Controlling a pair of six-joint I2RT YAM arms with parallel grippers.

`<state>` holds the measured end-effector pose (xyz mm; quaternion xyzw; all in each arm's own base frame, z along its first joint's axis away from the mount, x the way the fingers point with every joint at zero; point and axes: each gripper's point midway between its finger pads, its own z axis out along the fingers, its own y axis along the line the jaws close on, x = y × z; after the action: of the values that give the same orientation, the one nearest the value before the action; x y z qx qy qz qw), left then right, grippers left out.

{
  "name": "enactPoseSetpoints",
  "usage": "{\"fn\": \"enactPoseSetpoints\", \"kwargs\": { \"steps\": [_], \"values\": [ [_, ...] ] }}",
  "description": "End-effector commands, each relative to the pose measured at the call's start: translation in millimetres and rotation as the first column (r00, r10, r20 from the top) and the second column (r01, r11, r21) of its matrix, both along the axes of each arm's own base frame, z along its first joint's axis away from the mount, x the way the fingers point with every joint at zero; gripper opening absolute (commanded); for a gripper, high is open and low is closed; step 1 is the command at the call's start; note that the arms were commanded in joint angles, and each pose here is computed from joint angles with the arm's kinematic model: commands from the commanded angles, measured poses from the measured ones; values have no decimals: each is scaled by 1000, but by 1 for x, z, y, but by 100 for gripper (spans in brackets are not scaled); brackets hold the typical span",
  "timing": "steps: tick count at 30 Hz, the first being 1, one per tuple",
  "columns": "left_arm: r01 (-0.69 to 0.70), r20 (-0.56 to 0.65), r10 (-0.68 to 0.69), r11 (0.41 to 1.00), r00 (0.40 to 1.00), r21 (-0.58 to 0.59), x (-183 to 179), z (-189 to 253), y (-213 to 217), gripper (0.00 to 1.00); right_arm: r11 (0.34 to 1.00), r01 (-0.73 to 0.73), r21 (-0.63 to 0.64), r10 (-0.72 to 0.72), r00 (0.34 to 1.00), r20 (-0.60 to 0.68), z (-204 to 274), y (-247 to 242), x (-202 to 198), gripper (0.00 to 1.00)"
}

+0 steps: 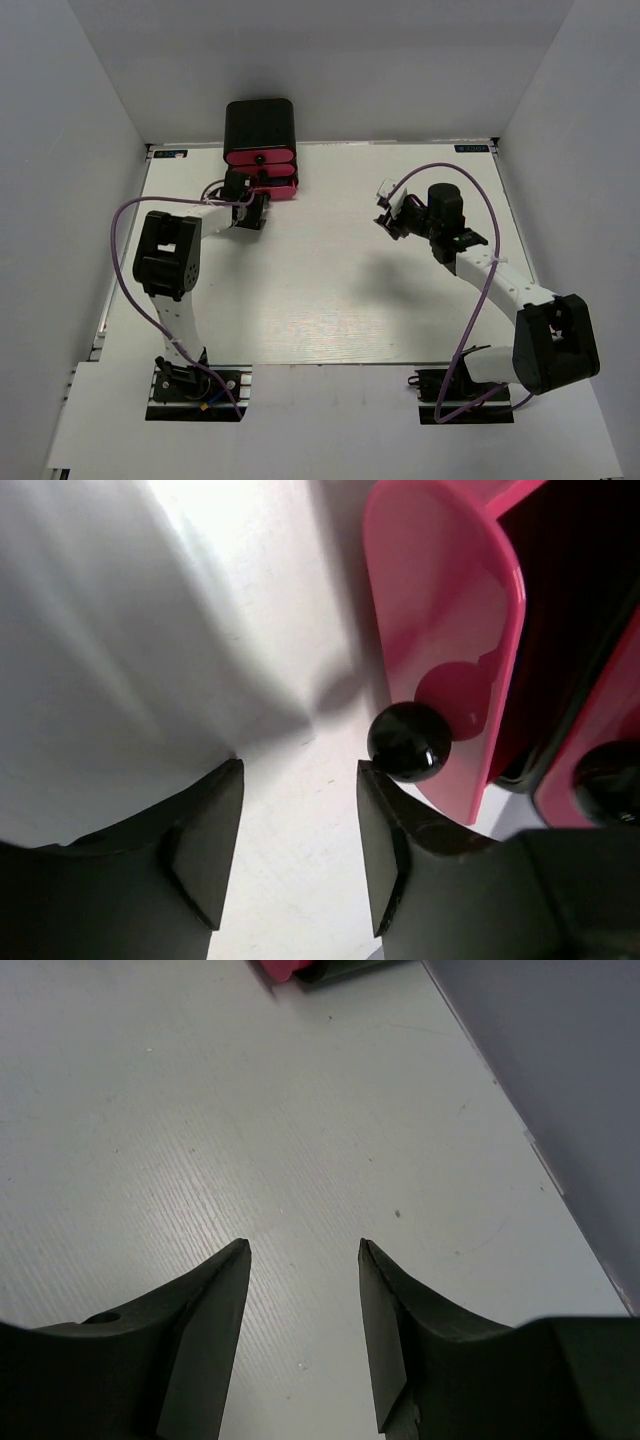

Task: Sort the stationery into containers
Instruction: Close the drawer in the storage box.

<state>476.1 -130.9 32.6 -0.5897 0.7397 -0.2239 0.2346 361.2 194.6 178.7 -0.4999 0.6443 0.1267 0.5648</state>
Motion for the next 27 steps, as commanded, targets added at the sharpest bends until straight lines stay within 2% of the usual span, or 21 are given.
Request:
{"fn": "enactPoseSetpoints", "kwargs": {
  "steps": [1,14,27],
  "values": [
    [-50,78,51,999,996,-11,27,18,3,60,1000,10,9,-10,999,40,10,-5,0,53],
    [-86,88,89,995,992,-39,48,17,3,70,1000,10,1,-10,999,40,8,-8,-1,53],
    [-77,72,81,995,994,-57,34,5,6,76,1000,5,-4,-5,999,38,8,-9,-4,53]
  ]
}}
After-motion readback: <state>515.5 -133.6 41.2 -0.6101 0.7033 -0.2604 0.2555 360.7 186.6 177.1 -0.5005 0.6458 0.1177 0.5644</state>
